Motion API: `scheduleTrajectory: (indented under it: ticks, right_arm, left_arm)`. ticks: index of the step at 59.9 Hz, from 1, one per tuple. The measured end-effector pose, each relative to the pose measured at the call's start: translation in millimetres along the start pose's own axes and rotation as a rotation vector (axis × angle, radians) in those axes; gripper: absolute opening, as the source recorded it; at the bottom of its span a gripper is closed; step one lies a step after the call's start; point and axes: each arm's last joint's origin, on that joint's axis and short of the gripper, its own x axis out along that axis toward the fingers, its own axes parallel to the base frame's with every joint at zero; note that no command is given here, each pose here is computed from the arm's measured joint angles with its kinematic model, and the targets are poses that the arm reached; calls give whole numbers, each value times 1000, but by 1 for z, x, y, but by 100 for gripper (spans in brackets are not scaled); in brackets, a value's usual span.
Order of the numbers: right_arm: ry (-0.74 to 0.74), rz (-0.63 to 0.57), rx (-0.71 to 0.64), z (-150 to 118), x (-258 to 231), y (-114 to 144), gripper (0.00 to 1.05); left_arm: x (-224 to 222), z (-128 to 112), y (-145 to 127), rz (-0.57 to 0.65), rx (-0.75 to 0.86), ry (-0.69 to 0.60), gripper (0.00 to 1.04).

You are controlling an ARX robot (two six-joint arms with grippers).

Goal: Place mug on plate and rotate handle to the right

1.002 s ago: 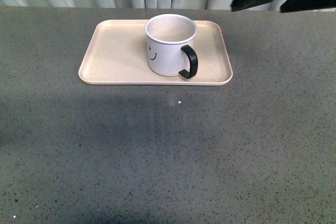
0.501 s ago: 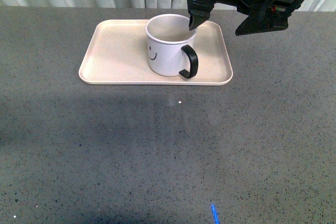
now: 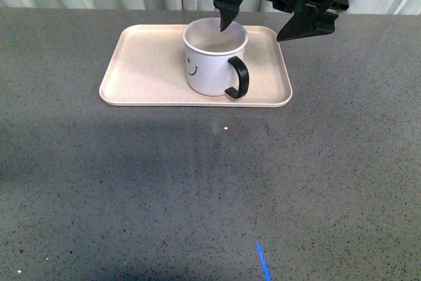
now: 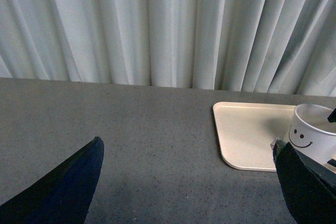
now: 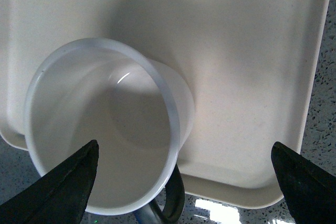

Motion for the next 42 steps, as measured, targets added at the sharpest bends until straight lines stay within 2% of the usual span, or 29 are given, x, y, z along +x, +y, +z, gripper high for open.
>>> scheduleTrajectory:
  ticks: [27, 37, 42]
  right_arm:
    - [15, -17, 57, 1, 5, 7, 94]
    - [28, -32, 68, 1, 11, 8, 83]
    - [33, -32, 69, 1, 13, 11, 70]
  left_arm:
    - [0, 0, 0, 0, 0, 0, 95]
    - [0, 0, 0, 0, 0, 0, 95]
    - [0, 0, 0, 0, 0, 0, 95]
